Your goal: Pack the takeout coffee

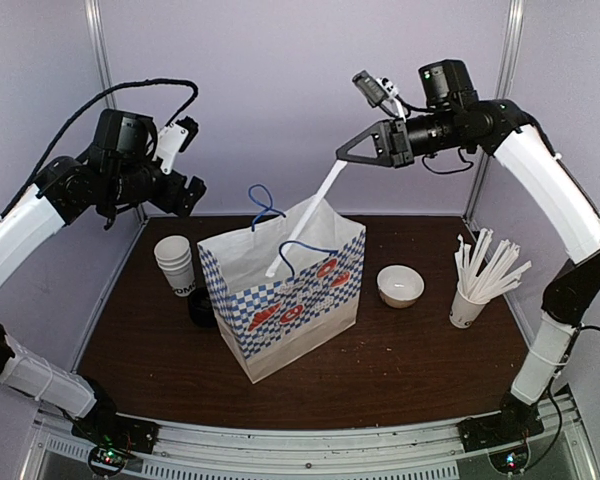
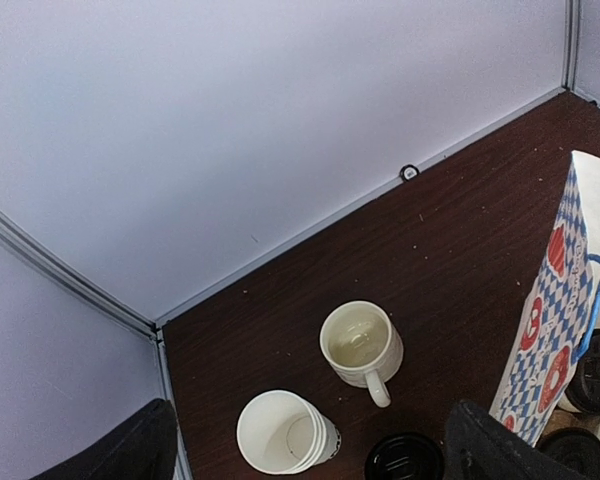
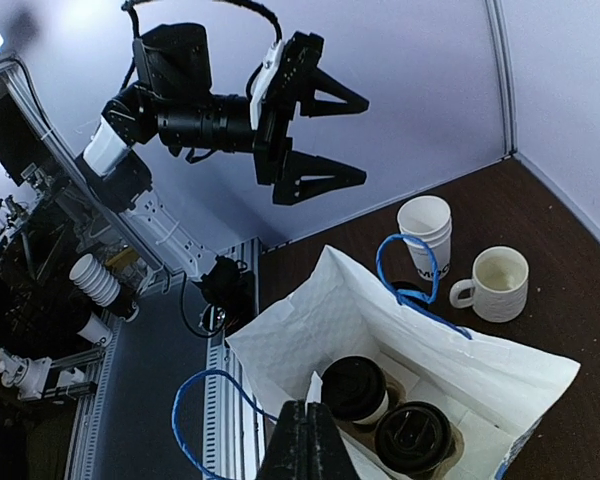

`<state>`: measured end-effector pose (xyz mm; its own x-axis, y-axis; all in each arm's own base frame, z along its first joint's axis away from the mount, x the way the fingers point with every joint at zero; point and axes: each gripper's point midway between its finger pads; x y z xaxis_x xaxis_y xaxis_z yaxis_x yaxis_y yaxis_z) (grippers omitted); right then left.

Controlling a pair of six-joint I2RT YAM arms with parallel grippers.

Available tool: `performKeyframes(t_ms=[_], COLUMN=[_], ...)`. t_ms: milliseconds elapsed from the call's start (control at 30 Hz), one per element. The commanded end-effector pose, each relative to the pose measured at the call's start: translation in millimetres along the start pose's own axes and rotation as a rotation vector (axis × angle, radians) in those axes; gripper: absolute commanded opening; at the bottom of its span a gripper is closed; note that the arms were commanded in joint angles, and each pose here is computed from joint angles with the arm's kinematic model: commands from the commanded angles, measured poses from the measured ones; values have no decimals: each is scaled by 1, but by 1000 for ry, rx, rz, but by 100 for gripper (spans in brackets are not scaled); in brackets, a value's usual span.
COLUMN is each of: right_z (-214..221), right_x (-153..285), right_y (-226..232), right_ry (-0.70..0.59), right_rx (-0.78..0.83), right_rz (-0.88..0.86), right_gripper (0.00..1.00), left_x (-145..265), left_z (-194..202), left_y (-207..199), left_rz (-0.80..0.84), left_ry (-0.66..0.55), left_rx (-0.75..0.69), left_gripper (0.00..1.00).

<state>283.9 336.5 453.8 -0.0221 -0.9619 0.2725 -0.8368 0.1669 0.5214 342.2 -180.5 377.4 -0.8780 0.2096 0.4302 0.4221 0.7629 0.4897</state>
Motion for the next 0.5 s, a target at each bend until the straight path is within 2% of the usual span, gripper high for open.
performKeyframes(t_ms=[0, 67, 133, 200, 233, 467], right_z=[36, 54, 63, 63, 61, 39], right_x=[-38, -55, -64, -63, -59, -5], right_y=[-7, -11, -17, -29, -35, -80], right_ry=[118, 182, 219, 219, 212, 117], right_rx=[-41, -47, -44, -41, -32, -26], right_rz=[-21, -28, -9, 35, 65, 259], right_gripper=[0, 0, 15, 24, 29, 40], left_x=[7, 7, 7, 6, 6, 1], left_z=[-1, 1, 3, 6, 6, 18], left_y=[7, 6, 4, 2, 1, -1], left_rz=[-21, -18, -12, -5, -1, -13], left_ry=[-16, -13, -9, -4, -1, 31], left_rx=[13, 14, 17, 17, 16, -12], left_gripper=[98, 98, 98, 97, 98, 97])
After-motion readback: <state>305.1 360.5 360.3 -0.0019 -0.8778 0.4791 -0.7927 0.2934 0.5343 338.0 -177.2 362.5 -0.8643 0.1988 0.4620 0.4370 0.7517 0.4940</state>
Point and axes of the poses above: each gripper's point midway between its finger pads, its own x axis back along the fingers, its own y axis along the line the jaws close on, z = x × y, and after that the axes turned 12 degrees about -x, right-handed
